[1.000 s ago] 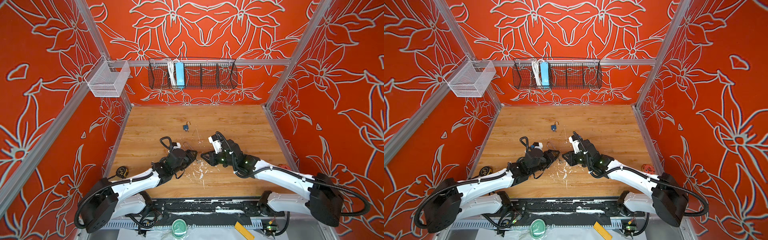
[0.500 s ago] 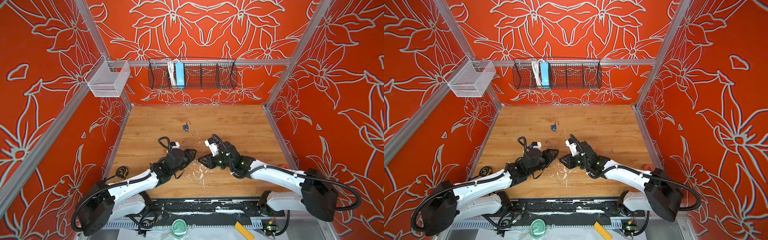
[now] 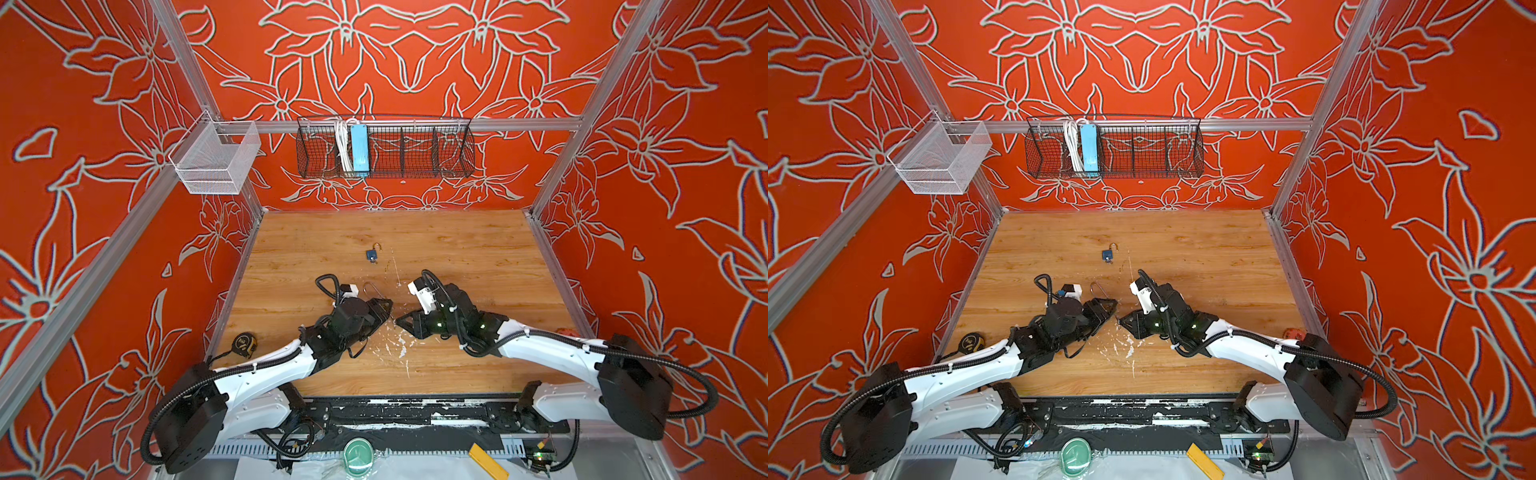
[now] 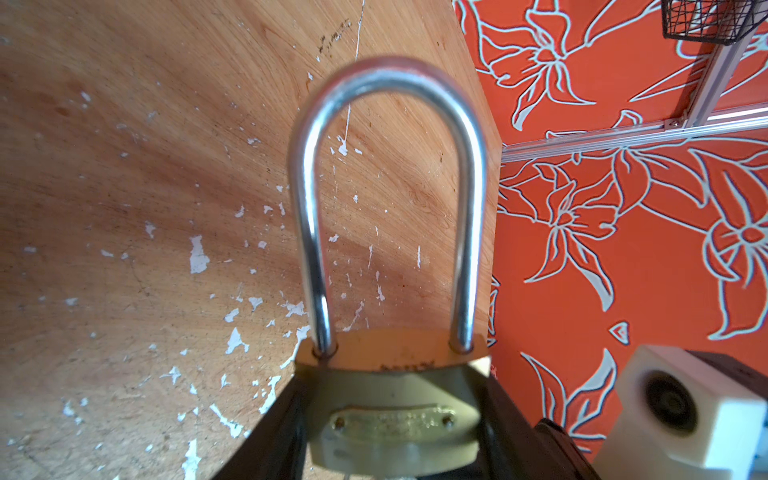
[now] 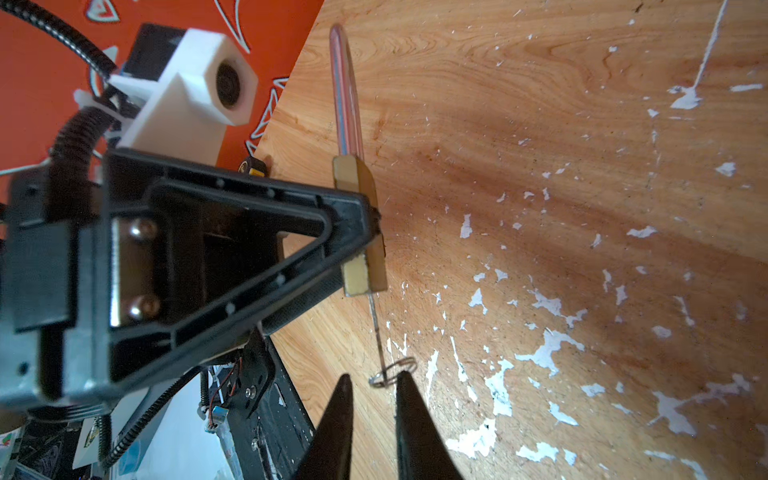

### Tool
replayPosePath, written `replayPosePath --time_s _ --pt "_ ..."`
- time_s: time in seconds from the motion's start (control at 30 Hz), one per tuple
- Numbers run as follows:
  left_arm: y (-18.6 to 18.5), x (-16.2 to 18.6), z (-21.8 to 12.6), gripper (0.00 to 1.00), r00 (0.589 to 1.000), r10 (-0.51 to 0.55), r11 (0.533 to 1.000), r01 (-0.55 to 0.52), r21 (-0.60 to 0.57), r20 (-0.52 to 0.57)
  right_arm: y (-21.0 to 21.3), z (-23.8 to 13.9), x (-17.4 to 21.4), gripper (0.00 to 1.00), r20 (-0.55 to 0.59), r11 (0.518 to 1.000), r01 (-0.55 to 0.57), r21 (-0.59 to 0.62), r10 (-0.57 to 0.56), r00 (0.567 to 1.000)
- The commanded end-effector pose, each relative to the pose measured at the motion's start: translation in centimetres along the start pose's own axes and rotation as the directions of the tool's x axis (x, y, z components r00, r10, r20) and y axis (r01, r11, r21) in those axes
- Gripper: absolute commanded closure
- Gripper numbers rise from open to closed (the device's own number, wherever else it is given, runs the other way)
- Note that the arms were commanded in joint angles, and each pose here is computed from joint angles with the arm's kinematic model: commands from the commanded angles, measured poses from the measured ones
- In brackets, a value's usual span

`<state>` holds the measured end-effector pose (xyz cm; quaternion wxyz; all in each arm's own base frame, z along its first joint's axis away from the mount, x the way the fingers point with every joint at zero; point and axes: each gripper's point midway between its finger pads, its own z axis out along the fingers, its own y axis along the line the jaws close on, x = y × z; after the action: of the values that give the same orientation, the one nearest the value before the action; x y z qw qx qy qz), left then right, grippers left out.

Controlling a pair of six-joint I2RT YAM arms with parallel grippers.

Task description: Unlock with the key

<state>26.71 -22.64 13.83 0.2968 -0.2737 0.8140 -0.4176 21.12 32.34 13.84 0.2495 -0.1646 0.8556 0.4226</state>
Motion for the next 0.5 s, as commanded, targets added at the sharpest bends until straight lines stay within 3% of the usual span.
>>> replayPosePath --time_s 0.0,0.47 --pt "-2.14 -0.86 -0.67 1.00 0.999 -0.010 0.997 0.007 0.079 0.039 0.43 0.43 -0.01 0.84 -0.009 1.000 0.008 -0.008 -0.009 1.000" --pt "-2.18 -0.88 -0.65 1.00 0.999 -0.011 0.997 0.008 0.081 0.039 1.04 1.03 -0.53 0.88 -0.009 1.000 0.012 -0.024 -0.012 1.000"
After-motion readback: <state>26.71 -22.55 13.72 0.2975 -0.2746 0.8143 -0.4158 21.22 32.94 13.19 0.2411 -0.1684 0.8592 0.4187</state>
